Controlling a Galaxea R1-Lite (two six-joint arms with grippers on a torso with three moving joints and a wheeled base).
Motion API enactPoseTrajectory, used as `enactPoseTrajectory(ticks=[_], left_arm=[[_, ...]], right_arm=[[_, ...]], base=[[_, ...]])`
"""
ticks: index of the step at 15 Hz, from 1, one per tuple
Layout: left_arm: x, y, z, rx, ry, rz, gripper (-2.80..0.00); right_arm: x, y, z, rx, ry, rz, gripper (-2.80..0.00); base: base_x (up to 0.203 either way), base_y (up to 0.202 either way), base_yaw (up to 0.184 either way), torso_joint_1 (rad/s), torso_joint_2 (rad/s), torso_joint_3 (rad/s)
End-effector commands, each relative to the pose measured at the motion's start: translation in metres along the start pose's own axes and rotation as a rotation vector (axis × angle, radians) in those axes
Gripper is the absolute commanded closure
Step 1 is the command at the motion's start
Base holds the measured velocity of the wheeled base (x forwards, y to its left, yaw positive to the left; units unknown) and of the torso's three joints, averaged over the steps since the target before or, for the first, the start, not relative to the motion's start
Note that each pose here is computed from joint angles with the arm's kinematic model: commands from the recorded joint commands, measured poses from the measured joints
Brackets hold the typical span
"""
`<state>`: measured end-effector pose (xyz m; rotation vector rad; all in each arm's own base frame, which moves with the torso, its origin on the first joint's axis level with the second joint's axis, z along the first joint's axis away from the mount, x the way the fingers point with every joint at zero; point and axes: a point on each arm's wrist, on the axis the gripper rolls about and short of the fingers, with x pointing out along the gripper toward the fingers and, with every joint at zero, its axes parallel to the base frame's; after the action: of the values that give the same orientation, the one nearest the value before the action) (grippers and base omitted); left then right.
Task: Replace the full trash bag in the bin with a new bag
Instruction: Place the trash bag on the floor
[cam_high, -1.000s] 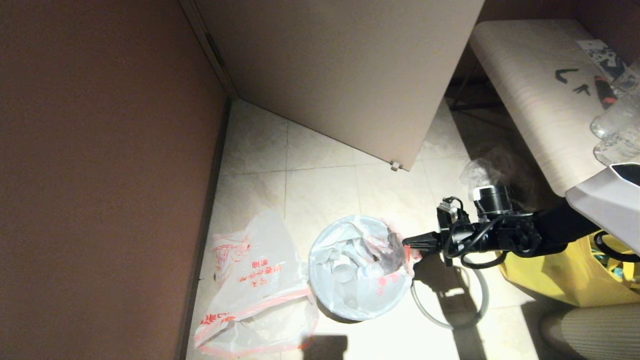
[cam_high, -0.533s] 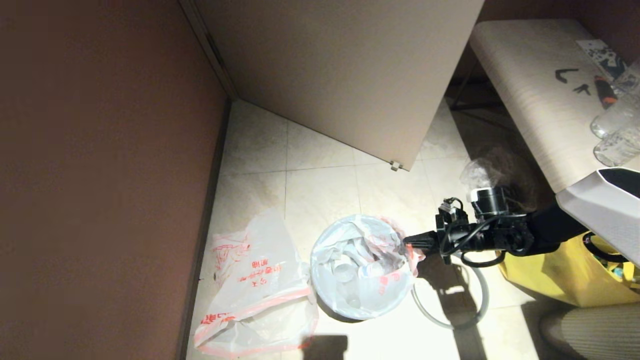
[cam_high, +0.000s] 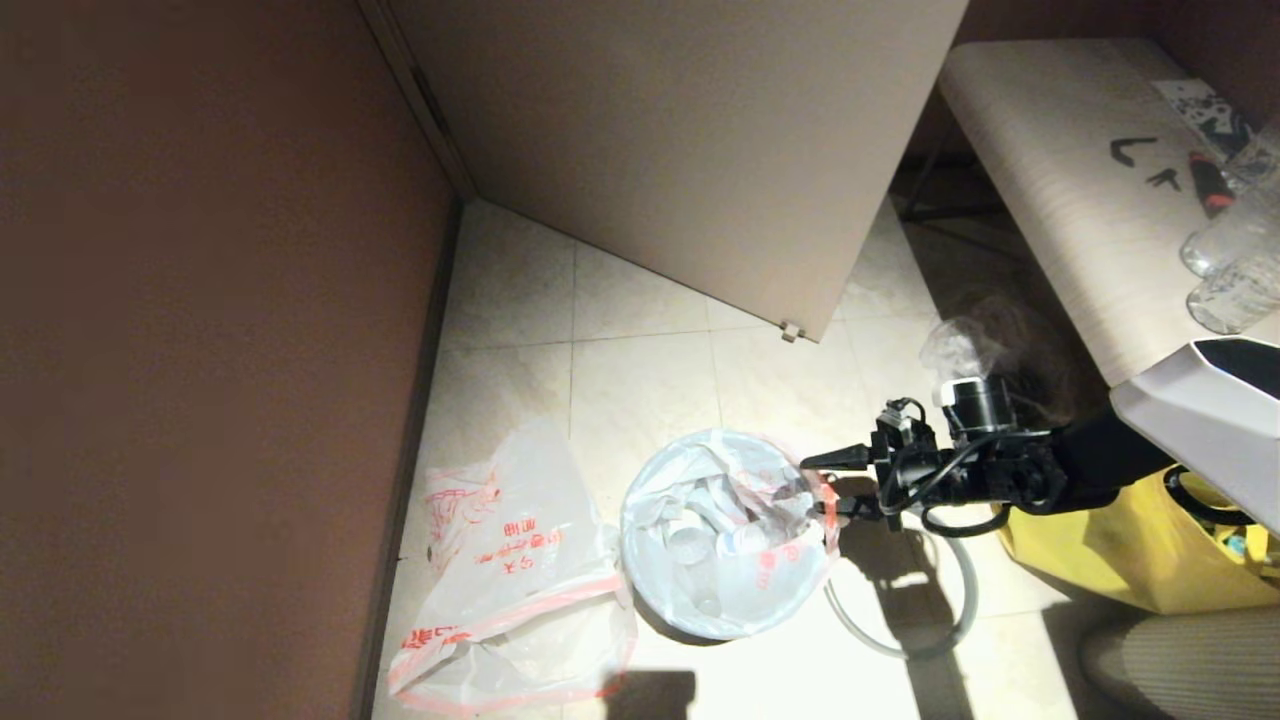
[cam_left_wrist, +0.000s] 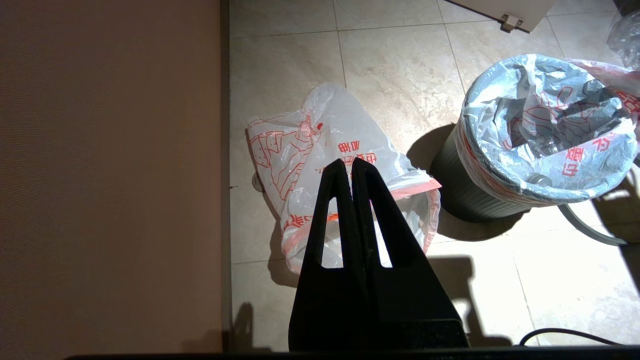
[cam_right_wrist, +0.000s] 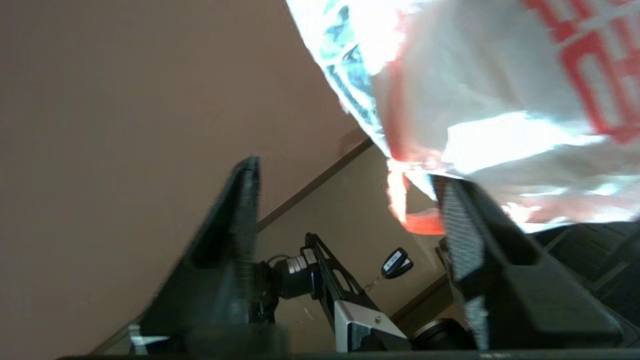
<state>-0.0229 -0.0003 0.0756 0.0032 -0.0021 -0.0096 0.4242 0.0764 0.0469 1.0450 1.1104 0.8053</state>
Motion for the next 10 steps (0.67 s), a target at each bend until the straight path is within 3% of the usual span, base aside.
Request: enactPoseTrajectory(ticks=[1, 10], left_arm=[[0.0, 0.0, 0.0, 0.0, 0.002, 0.0, 0.0], [0.0, 0.0, 0.0, 0.0, 0.002, 0.0, 0.0]], right_arm=[[0.004, 0.004, -0.001, -0.012, 0.015, 0.011, -2.8], [0.015, 0.018, 0.012, -0.112, 0.002, 0.032, -2.8]], base=[[0.0, 0.0, 0.0, 0.0, 0.0, 0.0], [0.0, 0.0, 0.0, 0.0, 0.0, 0.0]])
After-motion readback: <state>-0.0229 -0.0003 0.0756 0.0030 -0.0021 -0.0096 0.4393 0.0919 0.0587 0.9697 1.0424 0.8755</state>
